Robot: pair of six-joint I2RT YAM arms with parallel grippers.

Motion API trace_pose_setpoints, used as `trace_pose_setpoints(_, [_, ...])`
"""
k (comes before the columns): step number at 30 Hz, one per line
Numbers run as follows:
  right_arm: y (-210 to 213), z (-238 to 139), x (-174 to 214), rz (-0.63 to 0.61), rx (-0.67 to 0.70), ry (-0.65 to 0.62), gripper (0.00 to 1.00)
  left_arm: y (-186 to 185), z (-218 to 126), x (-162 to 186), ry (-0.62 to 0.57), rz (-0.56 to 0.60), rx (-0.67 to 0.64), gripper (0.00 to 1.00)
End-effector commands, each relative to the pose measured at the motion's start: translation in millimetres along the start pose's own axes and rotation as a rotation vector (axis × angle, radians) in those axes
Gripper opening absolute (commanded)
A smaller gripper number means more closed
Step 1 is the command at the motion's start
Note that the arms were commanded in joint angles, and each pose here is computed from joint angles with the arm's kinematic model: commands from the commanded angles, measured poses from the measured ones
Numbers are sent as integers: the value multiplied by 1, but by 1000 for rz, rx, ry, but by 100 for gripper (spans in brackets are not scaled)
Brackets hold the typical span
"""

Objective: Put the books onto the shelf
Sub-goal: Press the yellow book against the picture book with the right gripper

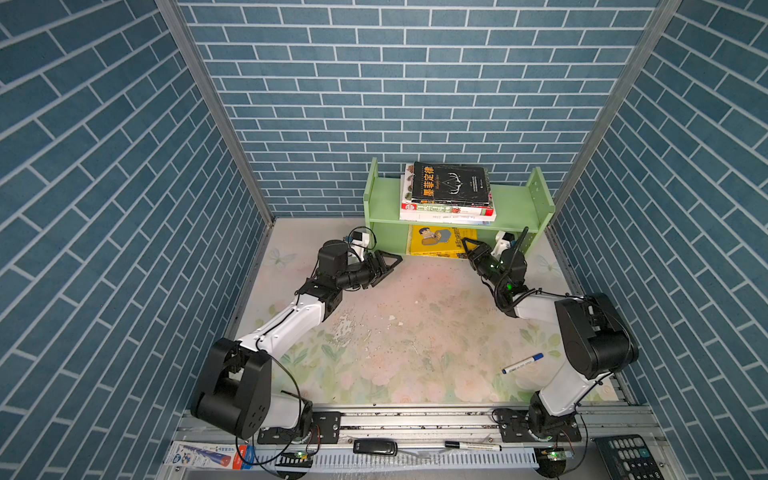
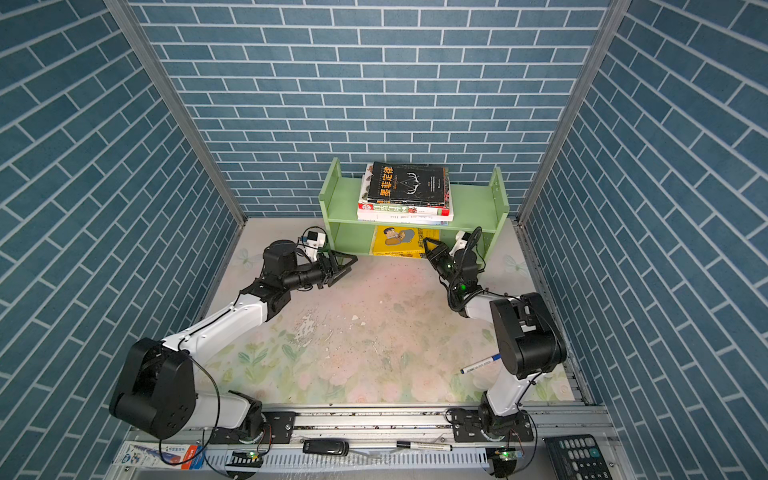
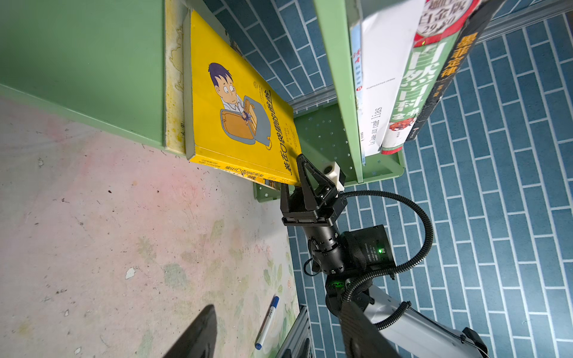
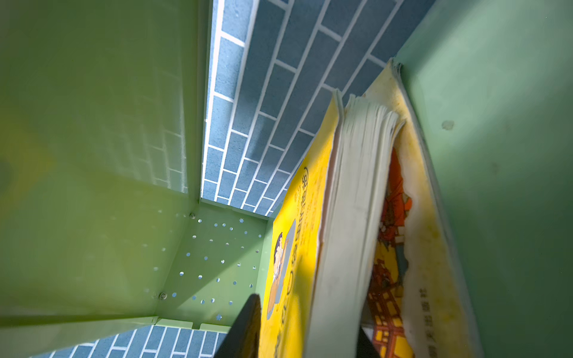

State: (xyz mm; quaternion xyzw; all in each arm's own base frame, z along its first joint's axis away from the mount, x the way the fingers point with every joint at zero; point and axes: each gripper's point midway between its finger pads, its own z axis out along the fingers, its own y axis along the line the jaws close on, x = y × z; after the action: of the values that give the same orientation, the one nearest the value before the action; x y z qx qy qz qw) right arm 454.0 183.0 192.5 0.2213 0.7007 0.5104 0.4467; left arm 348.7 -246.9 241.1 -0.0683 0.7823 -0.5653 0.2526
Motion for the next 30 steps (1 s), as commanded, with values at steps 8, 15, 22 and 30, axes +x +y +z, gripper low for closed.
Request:
trace_pose_setpoints(8, [21, -1, -9, -24, -70, -59, 7, 5, 1, 4, 8, 1, -5, 65])
trace_pose_setpoints(15, [32, -3, -15, 55, -155, -123, 4, 4, 0, 4, 8, 2, -4, 65])
trace_pose_setpoints(22, [26, 7, -9, 80, -151, -95, 4, 4, 0, 4, 10, 0, -2, 65])
trace_pose_setpoints(30, [7, 5, -1, 31, -65, -76, 22, 4, -3, 7, 5, 3, -4, 65])
